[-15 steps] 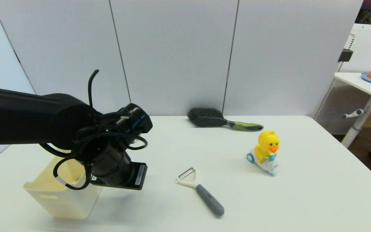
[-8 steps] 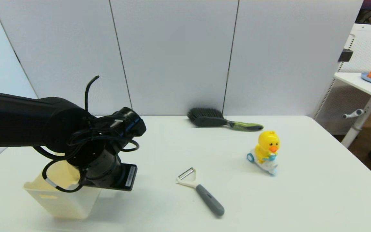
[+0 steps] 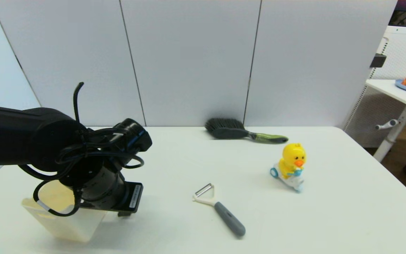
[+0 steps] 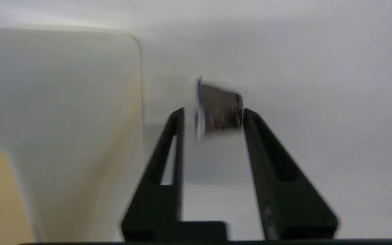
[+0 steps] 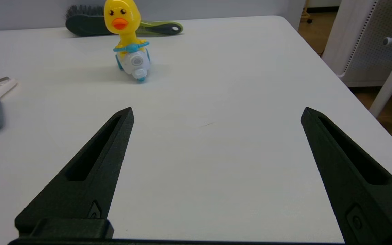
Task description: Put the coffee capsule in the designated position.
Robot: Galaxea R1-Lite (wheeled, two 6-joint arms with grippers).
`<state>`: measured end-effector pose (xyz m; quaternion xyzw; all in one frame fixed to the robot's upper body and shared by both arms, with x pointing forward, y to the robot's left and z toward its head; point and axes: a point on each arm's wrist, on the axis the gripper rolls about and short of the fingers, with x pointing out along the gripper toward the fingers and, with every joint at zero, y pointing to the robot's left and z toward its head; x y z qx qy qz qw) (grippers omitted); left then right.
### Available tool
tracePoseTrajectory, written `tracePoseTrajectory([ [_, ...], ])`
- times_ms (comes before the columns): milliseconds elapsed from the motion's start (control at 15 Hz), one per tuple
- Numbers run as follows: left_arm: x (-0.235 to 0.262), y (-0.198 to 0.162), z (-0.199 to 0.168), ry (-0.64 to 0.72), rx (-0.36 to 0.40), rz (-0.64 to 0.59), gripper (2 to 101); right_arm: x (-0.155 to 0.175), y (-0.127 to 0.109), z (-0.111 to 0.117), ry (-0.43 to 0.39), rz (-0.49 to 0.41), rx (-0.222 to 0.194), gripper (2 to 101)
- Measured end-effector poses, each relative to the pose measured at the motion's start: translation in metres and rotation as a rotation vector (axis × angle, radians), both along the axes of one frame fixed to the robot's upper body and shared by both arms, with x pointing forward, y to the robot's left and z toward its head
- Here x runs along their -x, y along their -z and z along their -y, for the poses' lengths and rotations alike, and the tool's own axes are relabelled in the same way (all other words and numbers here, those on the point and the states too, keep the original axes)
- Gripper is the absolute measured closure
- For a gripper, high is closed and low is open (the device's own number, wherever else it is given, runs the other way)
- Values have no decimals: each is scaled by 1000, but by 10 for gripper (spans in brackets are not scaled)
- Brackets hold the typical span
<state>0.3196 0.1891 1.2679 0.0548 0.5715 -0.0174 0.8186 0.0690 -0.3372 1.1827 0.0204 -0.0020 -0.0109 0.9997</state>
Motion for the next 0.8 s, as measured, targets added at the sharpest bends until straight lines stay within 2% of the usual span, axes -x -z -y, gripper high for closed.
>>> tracePoseTrajectory([
  [267, 5, -4, -3, 9, 4, 8, 392, 0, 0, 0, 0, 0, 0, 50],
  [467, 9, -17, 6, 46, 41, 56, 282, 0, 0, 0, 0, 0, 0, 50],
  [600, 11, -42, 22, 100, 116, 156, 232, 0, 0, 0, 0, 0, 0, 50],
  [800, 23, -98, 52, 213, 327, 404, 177, 0, 0, 0, 0, 0, 0, 50],
])
